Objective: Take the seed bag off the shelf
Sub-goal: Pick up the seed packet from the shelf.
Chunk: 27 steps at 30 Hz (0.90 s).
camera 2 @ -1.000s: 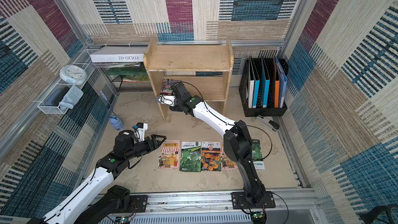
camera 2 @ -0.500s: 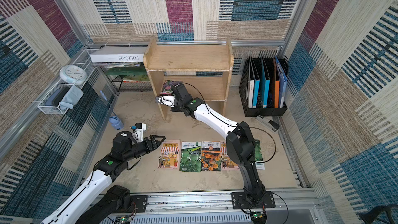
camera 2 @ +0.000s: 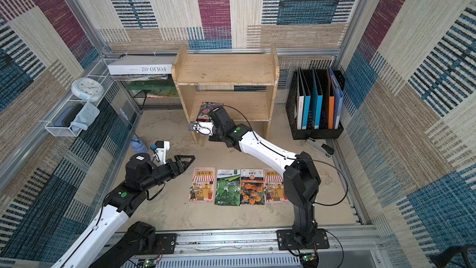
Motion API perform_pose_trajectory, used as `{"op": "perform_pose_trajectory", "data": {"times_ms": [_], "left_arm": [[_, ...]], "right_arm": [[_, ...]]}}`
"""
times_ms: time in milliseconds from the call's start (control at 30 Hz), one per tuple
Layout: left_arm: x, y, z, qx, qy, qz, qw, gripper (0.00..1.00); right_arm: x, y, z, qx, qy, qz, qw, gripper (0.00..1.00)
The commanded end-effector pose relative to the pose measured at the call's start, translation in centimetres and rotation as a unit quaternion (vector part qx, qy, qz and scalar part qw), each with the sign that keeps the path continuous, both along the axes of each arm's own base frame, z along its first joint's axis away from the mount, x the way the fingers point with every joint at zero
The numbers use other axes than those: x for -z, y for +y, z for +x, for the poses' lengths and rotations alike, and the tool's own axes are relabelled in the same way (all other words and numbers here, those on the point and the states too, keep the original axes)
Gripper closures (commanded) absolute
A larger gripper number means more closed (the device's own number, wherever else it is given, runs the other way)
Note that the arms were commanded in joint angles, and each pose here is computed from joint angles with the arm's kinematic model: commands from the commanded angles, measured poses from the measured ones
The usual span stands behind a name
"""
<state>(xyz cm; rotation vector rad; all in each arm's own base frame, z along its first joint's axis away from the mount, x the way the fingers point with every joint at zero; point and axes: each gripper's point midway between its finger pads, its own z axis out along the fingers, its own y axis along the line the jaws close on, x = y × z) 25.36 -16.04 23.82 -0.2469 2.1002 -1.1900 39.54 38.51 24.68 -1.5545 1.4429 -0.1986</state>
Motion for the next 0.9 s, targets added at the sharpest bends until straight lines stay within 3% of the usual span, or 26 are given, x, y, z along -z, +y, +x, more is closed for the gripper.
{"op": "perform_pose_trajectory", "data": {"times_ms": [0,367,533,700,867], "left_arm": [[-1.3,0.0,0.9,-0.005,-0.003,-0.013,1.000,0.21],[-2.2,0.0,7.4,-0.027,0.018,-0.079,0.996,0.19],[-3.9,-1.1,9.1,-0.006,0.011,-0.107,0.994,0.19],[-5.4,-1.8,10.8,0.009,0.003,-0.113,0.994,0.19],[-4.3,-2.8,12.4,0.029,0.029,-0.105,0.994,0.19]], "right_arm": [[-1.1,-0.8,-0.6,0.008,-0.011,0.019,1.000,1.00],[-1.2,-2.5,-3.7,-0.021,-0.009,0.034,0.999,1.00],[-0.9,-2.4,-4.8,-0.041,0.000,0.039,0.998,1.00],[-0.3,-1.8,-5.7,-0.057,0.010,0.038,0.998,1.00],[0.2,-0.8,-6.6,-0.073,0.017,0.036,0.997,1.00]]}}
